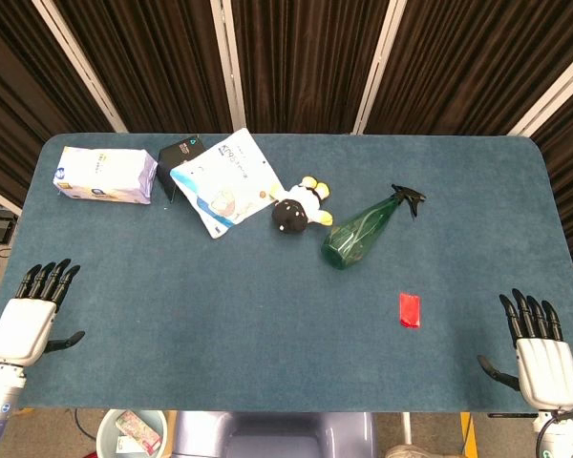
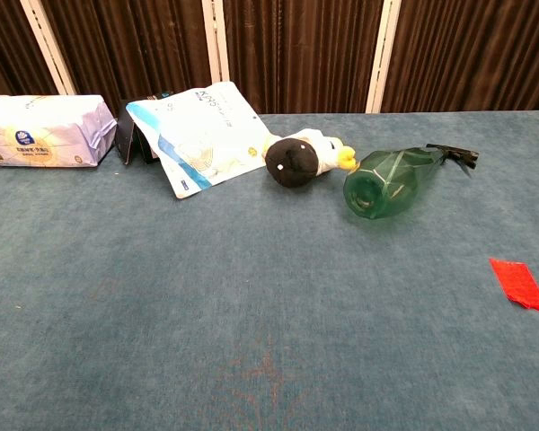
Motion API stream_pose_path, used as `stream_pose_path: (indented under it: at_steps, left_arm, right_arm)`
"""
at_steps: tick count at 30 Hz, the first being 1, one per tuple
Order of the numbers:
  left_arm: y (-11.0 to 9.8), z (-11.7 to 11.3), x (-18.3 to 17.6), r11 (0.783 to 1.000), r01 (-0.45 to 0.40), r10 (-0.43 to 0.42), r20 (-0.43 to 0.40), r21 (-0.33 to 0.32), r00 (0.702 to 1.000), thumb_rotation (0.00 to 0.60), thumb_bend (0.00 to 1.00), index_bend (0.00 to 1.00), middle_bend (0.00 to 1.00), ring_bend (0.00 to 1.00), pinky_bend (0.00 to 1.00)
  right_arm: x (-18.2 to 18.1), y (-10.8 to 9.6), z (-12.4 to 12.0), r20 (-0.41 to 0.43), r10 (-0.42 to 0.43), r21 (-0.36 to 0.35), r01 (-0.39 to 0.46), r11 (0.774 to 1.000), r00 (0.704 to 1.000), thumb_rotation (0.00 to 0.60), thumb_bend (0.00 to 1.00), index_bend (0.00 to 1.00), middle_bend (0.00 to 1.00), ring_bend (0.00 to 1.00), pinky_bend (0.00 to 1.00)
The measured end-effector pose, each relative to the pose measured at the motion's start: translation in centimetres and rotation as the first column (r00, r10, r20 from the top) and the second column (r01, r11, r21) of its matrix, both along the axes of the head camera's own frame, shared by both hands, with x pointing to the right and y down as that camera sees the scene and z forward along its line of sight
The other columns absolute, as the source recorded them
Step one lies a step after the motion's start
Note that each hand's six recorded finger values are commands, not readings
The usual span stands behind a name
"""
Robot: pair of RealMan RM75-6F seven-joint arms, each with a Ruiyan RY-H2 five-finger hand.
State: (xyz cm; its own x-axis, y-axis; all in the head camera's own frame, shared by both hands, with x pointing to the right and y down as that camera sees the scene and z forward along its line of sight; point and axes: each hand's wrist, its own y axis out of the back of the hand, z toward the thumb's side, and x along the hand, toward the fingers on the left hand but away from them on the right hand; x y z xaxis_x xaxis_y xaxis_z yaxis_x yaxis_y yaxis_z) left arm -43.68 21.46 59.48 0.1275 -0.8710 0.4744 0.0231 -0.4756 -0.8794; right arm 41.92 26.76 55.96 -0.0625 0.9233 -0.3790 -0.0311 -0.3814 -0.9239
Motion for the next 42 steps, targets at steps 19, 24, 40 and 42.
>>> stream_pose_path:
  at_steps: [19, 24, 40, 42]
  left_arm:
    - [0.1, -0.7, 0.1, 1.0, 0.0, 0.0, -0.014, 0.027, 1.0, 0.581, 0.05, 0.0, 0.0, 0.0, 0.0]
    - [0.1, -0.6, 0.1, 1.0, -0.001, 0.001, -0.016, 0.018, 1.0, 0.582, 0.06, 0.0, 0.0, 0.0, 0.0]
    - [-0.2, 0.3, 0.3, 1.0, -0.009, 0.008, -0.035, -0.027, 0.999, 0.581, 0.06, 0.0, 0.0, 0.0, 0.0]
    - [-0.2, 0.3, 0.3, 1.0, -0.01, 0.009, -0.034, -0.03, 0.999, 0.58, 0.06, 0.0, 0.0, 0.0, 0.0]
  right_arm:
    - [-3.1, 1.0, 2.3, 0.071, 0.007, 0.007, -0.007, 1.0, 0.997, 0.6, 0.1, 0.4, 0.0, 0.0, 0.0]
    - [-4.8, 1.7, 3.9, 0.071, -0.019, 0.009, 0.018, 1.0, 0.997, 0.6, 0.1, 0.51, 0.02, 0.0, 0.0]
    - [-8.8, 1.4, 10.2, 0.053, -0.063, 0.046, 0.06, 0.997, 0.997, 0.6, 0.18, 0.57, 0.08, 0.0, 0.0]
    - [-8.7, 1.2, 10.7, 0.046, -0.063, 0.04, 0.061, 0.997, 0.997, 0.6, 0.2, 0.57, 0.08, 0.0, 0.0]
